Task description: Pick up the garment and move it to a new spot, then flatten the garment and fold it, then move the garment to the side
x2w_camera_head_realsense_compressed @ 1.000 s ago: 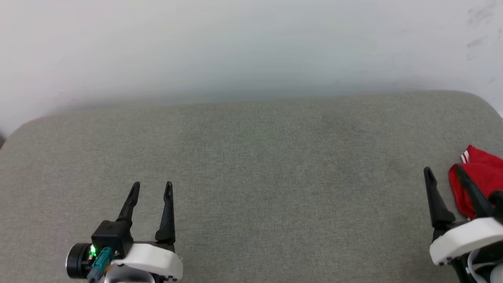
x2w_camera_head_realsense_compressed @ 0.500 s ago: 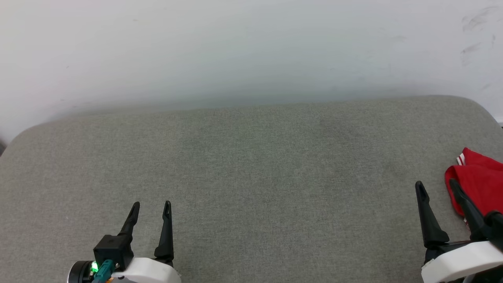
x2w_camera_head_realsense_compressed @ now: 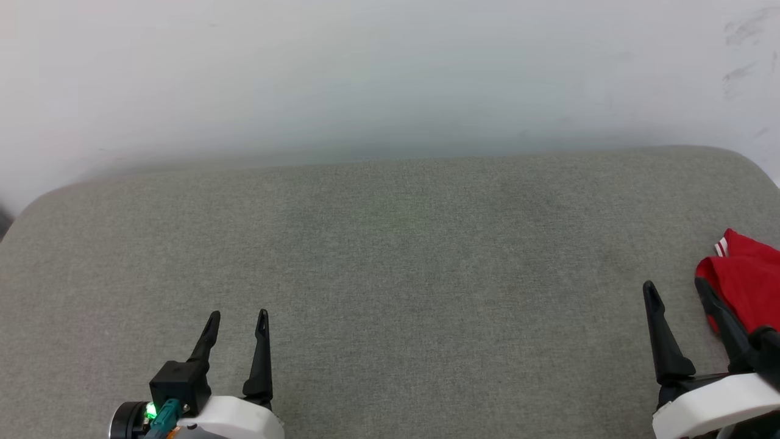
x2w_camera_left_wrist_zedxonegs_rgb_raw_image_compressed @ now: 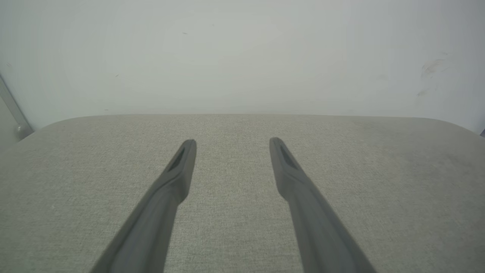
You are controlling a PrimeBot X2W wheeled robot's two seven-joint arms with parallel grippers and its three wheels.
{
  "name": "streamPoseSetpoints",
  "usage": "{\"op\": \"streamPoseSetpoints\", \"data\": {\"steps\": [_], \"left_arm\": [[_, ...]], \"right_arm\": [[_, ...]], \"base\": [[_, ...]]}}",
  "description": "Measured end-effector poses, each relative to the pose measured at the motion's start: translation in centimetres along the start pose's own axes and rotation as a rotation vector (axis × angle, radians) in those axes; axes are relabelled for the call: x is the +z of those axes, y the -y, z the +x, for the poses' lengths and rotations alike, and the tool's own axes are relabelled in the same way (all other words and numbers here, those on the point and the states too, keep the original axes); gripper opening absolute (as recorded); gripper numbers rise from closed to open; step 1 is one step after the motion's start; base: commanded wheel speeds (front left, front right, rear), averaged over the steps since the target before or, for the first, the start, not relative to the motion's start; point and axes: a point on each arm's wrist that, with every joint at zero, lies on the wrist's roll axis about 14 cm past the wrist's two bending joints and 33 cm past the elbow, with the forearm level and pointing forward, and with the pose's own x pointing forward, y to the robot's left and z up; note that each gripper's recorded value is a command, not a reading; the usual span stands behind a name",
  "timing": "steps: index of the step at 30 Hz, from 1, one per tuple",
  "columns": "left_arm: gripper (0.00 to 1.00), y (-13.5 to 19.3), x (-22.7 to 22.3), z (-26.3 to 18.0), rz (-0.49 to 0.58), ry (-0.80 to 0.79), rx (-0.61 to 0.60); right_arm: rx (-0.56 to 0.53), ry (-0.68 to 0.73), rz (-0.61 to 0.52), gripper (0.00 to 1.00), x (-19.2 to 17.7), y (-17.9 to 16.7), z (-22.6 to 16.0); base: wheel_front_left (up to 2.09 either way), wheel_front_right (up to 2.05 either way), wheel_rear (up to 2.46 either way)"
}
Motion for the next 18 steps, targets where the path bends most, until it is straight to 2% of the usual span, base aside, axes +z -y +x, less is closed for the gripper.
{"op": "streamPoseSetpoints", "data": {"steps": [1,2,7,18], "left_arm": [[1.0,0.0,0.0,0.0,0.0,0.0,0.002],[0.0,-0.1,0.0,0.0,0.001,0.002,0.006],[0.0,-0.2,-2.1,-1.0,-0.016,-0.068,0.021],[0.0,-1.3,-2.9,-1.0,-0.219,-0.124,0.077]], "right_arm": [[0.001,0.0,0.0,1.0,0.0,0.0,0.0],[0.002,-0.001,0.0,0.0,0.0,0.0,0.0],[-0.002,-0.049,0.023,0.0,-1.6,0.0,-0.1],[-0.003,-0.077,0.239,0.0,-3.0,-0.1,0.0]], "base": [[0.0,0.0,0.0],[0.0,0.0,0.0],[0.0,0.0,0.0],[0.0,0.0,0.0]]}}
